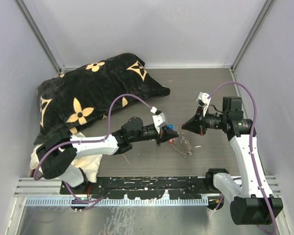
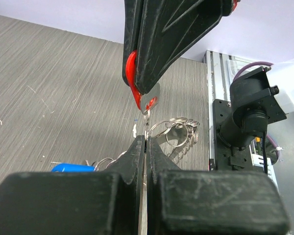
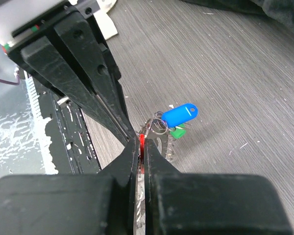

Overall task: Remove the keys from the keyring
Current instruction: Remove the key from the keyring.

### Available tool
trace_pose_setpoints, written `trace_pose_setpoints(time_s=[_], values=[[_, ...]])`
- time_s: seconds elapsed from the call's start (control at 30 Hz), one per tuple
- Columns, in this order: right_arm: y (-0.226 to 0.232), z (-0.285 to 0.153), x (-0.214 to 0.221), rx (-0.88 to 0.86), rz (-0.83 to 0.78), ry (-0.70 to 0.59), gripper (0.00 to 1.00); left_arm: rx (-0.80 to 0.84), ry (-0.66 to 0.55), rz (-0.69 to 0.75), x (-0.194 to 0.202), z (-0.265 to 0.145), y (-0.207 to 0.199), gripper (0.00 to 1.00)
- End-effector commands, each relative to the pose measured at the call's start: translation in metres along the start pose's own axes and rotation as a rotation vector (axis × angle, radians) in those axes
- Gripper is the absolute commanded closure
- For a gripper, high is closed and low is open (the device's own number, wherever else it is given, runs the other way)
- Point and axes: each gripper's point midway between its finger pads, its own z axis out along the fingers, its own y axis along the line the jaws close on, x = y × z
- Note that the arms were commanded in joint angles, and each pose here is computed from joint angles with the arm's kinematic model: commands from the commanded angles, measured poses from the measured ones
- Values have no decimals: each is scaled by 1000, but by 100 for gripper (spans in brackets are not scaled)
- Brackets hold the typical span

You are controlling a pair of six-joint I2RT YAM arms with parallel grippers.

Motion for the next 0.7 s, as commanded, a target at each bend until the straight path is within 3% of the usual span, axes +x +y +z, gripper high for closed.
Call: trace_pose_setpoints(time_s=[0.0, 0.1, 0.27, 0.43, 0.67], values=[[12, -7, -30, -35, -86, -65, 99, -1, -89, 26, -20, 4, 3, 99], [14, -7, -30, -46, -86, -68, 99, -10, -87, 24, -18, 5, 5, 96], [14, -7, -29, -48, -85, -68, 99, -19, -86, 23, -19, 6, 6, 77], [13, -7, -29, -44, -88, -65, 99, -23, -89, 42, -22, 0, 6, 65], [13, -7, -28, -42, -89, -63, 99, -3, -79, 127, -36, -8, 0, 62]])
